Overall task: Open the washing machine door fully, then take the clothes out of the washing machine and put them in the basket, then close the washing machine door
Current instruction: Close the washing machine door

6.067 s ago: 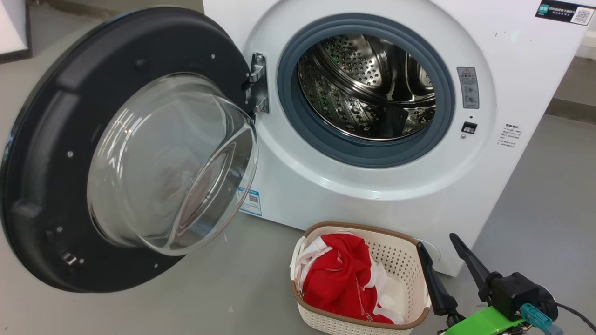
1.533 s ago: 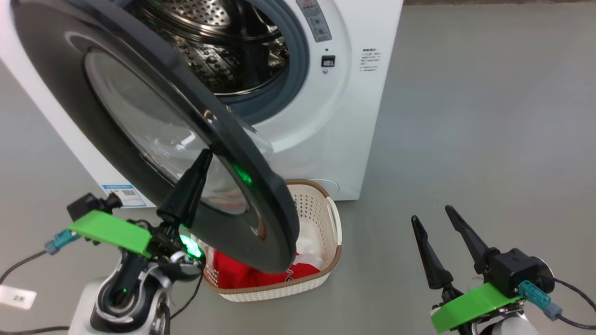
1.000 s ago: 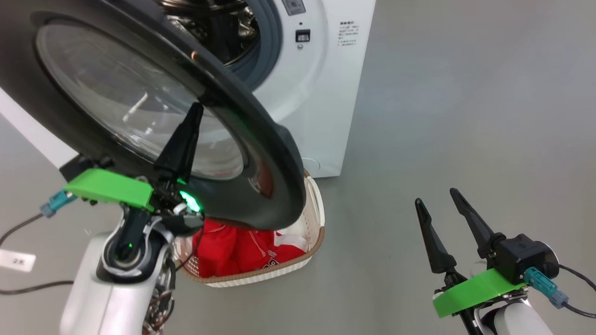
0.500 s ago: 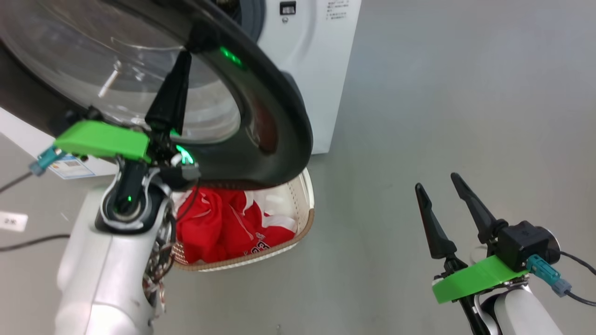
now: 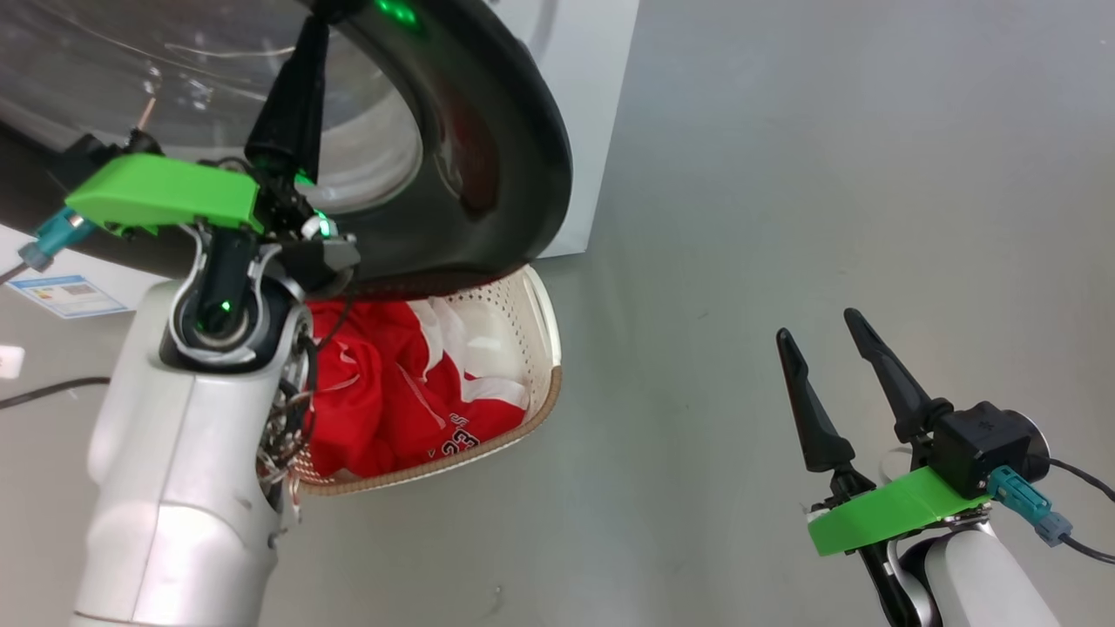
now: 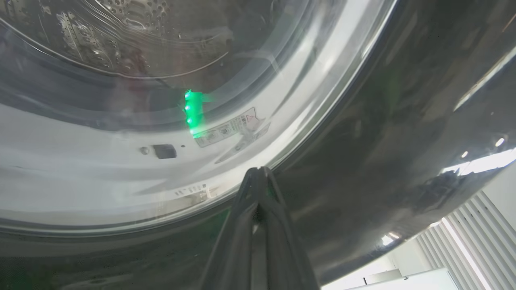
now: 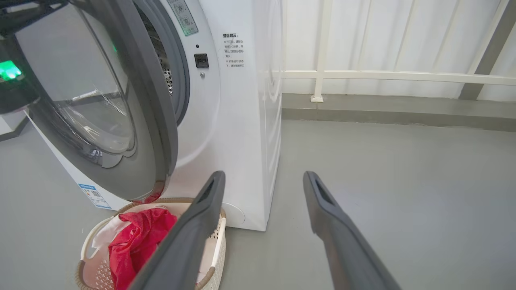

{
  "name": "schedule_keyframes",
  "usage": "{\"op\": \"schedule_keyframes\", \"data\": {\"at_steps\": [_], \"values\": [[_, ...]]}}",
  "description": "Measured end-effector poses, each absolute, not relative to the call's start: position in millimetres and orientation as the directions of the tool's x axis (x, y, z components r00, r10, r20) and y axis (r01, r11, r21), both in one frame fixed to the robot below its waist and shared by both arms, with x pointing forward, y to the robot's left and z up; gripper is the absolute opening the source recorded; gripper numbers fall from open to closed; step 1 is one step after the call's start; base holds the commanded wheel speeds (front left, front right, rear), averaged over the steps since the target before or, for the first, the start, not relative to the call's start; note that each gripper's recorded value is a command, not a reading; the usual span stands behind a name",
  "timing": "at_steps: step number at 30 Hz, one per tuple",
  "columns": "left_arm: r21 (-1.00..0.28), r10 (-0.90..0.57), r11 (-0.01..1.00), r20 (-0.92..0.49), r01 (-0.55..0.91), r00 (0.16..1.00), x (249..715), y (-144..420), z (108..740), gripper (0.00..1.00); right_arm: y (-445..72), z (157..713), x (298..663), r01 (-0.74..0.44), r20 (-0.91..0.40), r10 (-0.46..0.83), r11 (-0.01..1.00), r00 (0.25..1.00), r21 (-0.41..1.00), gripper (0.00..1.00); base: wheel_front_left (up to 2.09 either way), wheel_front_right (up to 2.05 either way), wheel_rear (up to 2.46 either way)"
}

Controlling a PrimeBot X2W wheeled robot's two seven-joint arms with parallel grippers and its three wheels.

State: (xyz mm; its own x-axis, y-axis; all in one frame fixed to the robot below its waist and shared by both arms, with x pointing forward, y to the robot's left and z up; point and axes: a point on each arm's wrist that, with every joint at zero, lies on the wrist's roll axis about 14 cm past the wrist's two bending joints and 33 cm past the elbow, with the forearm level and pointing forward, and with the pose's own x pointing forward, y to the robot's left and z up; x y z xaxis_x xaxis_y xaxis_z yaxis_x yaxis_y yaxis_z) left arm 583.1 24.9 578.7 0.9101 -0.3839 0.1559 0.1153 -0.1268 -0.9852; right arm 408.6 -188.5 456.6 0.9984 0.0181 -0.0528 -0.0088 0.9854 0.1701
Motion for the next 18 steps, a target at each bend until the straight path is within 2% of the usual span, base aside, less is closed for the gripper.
{"op": "schedule_keyframes", "data": {"at_steps": [18], "values": [[-0.981,-0.409,-0.134,0.181,0.138,0.895,599.7,7.6,581.4,0.0,-202.4,450.8,408.5,0.033,-0.07,-0.022,0.986,0.997,0.164,1.0,0.0,0.0,0.0]]}}
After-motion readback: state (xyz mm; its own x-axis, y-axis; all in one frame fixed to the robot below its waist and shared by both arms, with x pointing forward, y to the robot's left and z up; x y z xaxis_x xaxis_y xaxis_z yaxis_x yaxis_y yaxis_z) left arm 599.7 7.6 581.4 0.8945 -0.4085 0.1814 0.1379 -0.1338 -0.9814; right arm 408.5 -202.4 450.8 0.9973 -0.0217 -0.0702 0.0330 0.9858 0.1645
